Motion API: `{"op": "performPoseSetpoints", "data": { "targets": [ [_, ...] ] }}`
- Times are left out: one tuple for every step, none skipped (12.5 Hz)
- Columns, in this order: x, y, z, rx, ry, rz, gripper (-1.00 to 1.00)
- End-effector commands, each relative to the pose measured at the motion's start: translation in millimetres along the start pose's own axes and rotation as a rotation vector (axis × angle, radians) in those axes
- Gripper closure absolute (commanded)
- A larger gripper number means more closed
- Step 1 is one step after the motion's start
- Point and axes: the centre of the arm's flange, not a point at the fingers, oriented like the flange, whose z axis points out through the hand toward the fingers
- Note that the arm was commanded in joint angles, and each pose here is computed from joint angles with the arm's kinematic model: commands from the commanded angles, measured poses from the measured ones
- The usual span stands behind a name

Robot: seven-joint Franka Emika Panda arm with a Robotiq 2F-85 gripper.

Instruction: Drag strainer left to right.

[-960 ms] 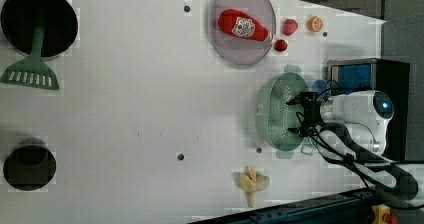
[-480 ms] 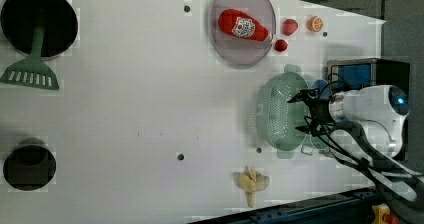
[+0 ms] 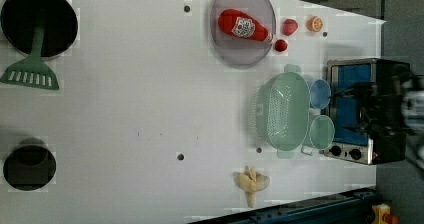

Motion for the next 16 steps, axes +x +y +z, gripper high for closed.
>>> {"op": "performPoseSetpoints", "data": {
  "targets": [
    [-3.2, 20.4, -73.0, 0.071, -0.005, -0.190, -1.00],
    [-7.1, 30.5, -91.9, 0.056, -0.016, -0.193, -1.00],
    [-11.6, 39.5, -106.7, 0.034, -0.037, -0.194, -1.00],
    [-14.8, 44.2, -120.1, 0.027, -0.045, -0.197, -1.00],
    [-17.7, 44.6, -133.6, 0.026, -0.038, -0.205, -1.00],
    [-20.7, 49.8, -138.5, -0.021, -0.055, -0.210, -1.00],
    [-23.5, 53.3, -143.6, -0.048, -0.075, -0.212, -1.00],
    [-24.8, 55.1, -148.1, -0.062, -0.079, -0.214, -1.00],
    [-24.7, 55.4, -149.1, -0.065, -0.078, -0.214, -1.00],
    [-25.0, 54.6, -147.7, -0.066, -0.078, -0.215, -1.00],
    [-25.1, 53.0, -145.6, -0.070, -0.079, -0.216, -1.00],
    [-24.6, 51.9, -143.5, -0.075, -0.082, -0.216, -1.00],
    [-24.1, 50.8, -141.4, -0.079, -0.084, -0.216, -1.00],
    [-23.7, 49.8, -139.5, -0.083, -0.086, -0.216, -1.00],
    [-23.3, 48.9, -137.8, -0.086, -0.088, -0.216, -1.00],
    [-23.0, 48.1, -136.2, -0.090, -0.090, -0.216, -1.00]
  ]
}}
